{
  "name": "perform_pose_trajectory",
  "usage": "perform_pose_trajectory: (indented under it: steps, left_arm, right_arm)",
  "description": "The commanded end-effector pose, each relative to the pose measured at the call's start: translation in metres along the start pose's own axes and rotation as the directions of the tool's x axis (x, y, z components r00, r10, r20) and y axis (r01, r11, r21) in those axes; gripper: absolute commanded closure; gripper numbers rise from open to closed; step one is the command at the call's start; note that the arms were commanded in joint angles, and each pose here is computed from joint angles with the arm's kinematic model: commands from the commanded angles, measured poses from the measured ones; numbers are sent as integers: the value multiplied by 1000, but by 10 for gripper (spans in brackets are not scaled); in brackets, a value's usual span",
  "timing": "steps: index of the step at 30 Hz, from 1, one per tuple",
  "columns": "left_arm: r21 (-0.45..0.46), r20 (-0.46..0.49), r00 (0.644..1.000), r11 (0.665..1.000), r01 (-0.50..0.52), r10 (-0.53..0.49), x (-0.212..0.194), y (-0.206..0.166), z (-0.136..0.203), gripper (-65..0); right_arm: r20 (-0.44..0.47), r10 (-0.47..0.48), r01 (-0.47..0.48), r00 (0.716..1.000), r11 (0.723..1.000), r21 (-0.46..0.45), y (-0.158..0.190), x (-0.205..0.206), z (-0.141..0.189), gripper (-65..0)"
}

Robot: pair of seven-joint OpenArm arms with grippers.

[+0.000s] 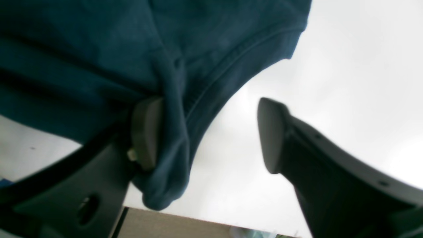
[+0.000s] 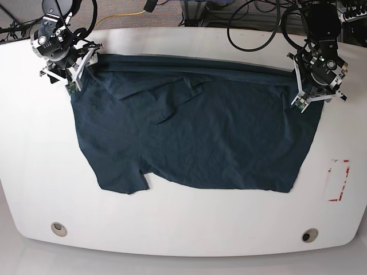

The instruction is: Fold the T-shirt properly

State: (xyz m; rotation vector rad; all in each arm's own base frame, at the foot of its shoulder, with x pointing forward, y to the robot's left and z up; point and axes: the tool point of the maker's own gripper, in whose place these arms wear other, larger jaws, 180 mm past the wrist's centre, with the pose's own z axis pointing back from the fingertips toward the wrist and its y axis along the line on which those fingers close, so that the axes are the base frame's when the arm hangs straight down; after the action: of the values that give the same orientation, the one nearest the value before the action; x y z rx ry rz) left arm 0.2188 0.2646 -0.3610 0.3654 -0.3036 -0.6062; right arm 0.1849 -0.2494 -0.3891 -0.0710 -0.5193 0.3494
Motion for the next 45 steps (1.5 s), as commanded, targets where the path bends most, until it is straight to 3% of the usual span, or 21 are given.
perform_pose_trajectory:
  steps: [1, 2, 4, 10, 14, 21, 27, 35, 42, 45]
  left_arm:
    - [37, -3, 1000, 999, 2, -2, 1, 11, 5, -438]
    - [37, -2, 1000, 999, 2, -2, 1, 11, 5, -492]
    - [40, 5, 1000, 999, -3, 3, 2, 13, 6, -536]
    - [43, 28, 999, 998, -44, 42, 19, 28, 14, -536]
    - [-23, 120, 986, 993, -117, 119, 29, 30, 18, -536]
    - [-176, 246, 951, 973, -147, 188, 38, 19, 27, -536]
    - [-140, 316, 900, 953, -269, 301, 48, 49, 37, -536]
    - [-73, 483, 817, 944, -322, 316, 79, 95, 61, -537]
    - [-2, 471, 849, 962, -271, 241, 72, 114, 65, -540]
    - [-14, 393, 900, 980, -199, 188, 60, 96, 54, -540]
  right_arm:
    - [22, -9, 10, 1000, 999, -44, -13, 4, 8, -426]
    - [23, -15, 16, 1000, 999, -52, -16, 3, 9, -425]
    - [43, -29, 32, 999, 998, -60, -19, 6, 13, -425]
    - [144, -156, 158, 977, 987, -2, -25, 13, 28, -425]
    - [159, -222, 216, 962, 975, 51, -21, 8, 36, -425]
    - [161, -234, 225, 959, 972, 72, -17, 6, 36, -423]
    - [150, -241, 230, 959, 970, 82, -12, 2, 36, -423]
    - [152, -241, 231, 959, 970, 82, -12, 2, 36, -423]
    - [152, -240, 231, 959, 970, 78, -13, 2, 36, -423]
    - [166, -239, 228, 957, 970, 80, -14, 7, 36, -423]
